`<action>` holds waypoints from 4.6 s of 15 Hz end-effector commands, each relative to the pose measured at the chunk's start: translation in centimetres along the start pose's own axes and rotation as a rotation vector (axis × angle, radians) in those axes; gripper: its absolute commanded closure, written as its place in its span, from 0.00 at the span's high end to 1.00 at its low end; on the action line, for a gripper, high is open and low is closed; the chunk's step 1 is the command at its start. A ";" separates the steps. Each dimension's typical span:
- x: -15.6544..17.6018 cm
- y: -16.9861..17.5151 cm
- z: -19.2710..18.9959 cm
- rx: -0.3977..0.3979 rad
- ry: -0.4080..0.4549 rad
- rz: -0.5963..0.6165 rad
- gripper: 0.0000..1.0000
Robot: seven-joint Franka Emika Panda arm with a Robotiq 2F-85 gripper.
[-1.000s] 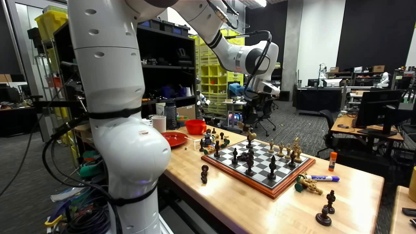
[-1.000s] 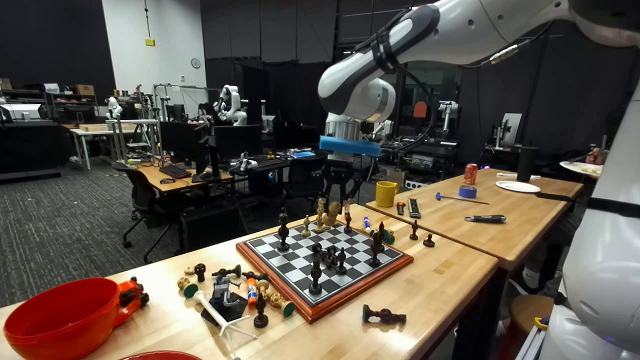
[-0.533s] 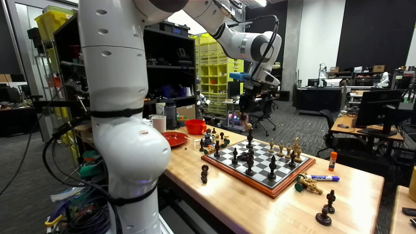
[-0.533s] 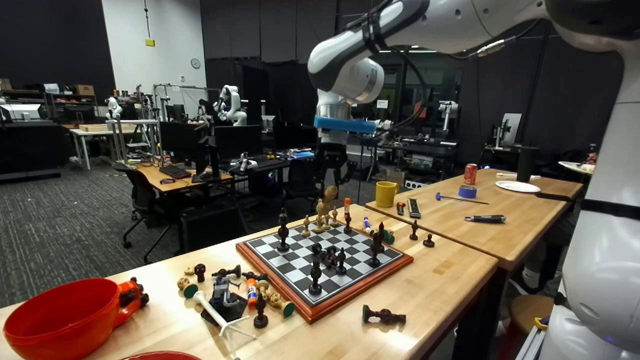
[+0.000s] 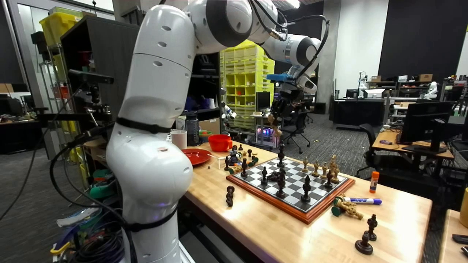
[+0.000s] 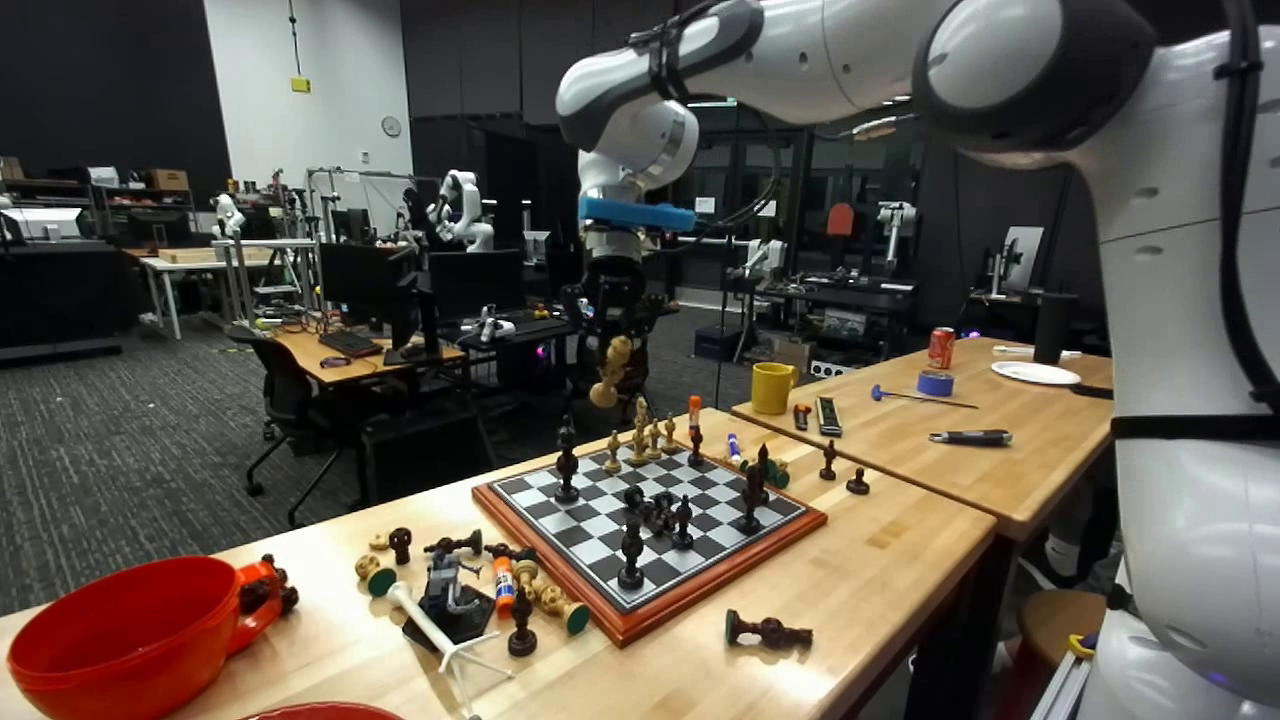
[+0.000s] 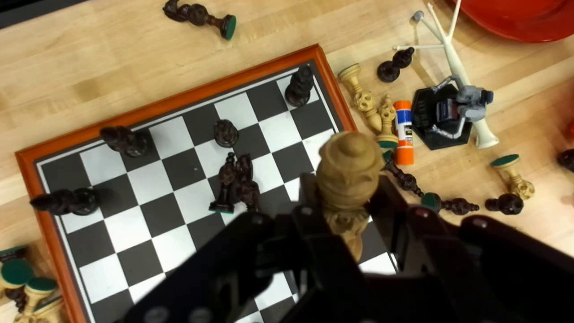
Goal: Pick up the white king chess piece and put it on the table, pick up the white king chess piece and put it on the chess board a box in front and two to the right of the black king chess piece
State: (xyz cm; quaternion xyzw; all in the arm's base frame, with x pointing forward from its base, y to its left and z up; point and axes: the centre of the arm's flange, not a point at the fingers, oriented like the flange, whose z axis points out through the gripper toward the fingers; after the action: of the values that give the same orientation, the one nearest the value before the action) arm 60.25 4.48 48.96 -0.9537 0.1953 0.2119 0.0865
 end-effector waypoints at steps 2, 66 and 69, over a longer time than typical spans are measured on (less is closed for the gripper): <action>6.3 -3.1 -3.6 -0.014 -0.019 0.000 0.08; 18.3 -1.1 10.4 -0.103 -0.433 0.086 0.08; 18.5 -0.8 10.4 -0.099 -0.438 0.089 0.08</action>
State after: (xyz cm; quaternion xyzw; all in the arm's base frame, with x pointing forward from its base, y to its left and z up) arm 69.39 1.76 30.74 -0.8819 0.2022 0.4207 0.0663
